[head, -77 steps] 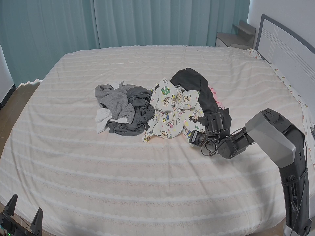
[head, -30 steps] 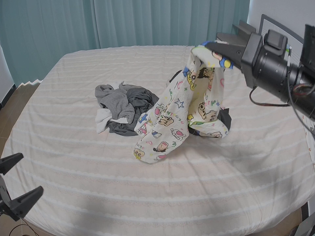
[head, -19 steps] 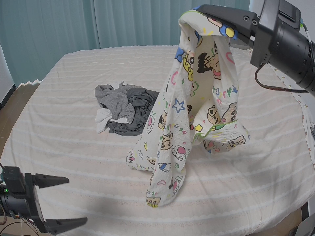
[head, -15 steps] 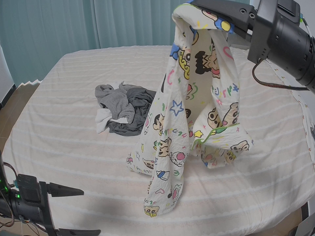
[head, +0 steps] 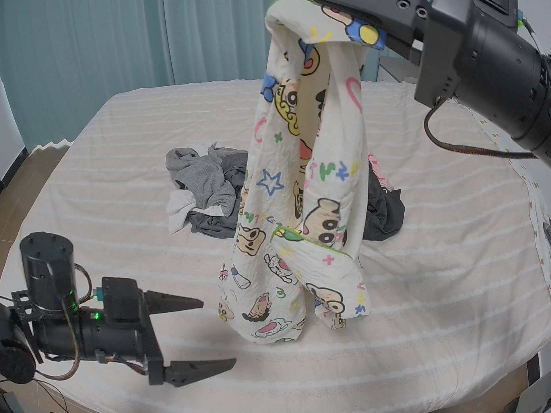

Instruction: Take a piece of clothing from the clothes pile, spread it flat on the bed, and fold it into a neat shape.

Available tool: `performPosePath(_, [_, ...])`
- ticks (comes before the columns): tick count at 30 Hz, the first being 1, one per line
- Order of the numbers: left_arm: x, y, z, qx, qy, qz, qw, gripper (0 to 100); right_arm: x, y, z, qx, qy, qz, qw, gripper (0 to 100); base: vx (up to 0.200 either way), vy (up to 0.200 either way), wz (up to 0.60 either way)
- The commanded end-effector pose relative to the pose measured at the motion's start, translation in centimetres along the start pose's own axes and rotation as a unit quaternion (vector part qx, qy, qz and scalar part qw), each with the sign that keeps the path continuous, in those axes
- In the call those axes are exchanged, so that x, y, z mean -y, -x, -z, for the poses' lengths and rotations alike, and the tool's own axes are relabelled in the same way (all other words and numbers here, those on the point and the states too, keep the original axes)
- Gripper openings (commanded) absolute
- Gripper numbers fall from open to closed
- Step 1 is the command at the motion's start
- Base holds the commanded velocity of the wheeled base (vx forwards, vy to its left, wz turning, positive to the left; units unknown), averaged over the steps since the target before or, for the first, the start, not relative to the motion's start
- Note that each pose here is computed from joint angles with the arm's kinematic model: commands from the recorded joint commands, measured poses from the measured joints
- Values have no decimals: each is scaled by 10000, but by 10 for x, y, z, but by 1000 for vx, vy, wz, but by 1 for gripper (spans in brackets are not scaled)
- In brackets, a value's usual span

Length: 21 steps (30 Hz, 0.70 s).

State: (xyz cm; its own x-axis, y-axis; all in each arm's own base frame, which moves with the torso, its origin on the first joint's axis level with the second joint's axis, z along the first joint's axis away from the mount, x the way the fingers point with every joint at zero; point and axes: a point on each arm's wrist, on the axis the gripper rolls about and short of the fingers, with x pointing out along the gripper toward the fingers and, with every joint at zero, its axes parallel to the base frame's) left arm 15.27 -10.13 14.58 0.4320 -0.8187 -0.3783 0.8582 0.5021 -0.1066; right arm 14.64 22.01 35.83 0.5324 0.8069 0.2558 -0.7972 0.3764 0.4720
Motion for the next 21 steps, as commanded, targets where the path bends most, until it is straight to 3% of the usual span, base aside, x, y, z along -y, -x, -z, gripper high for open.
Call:
performPosePath(1, [-35, -35, 15, -232, 295, -218, 9991, 100, -7, 1, 3, -60, -41, -113, 9999, 0, 0, 0, 0])
performPosePath(10, [-64, -31, 12, 23, 389, -113, 9992, 100, -15, 7, 7, -177, -85, -243, 9995, 0, 0, 0, 0])
performPosePath(21, [-67, -41, 16, 106, 423, 1033, 9937, 100, -28, 13, 6, -208, -187, -497, 9984, 0, 0, 0, 0])
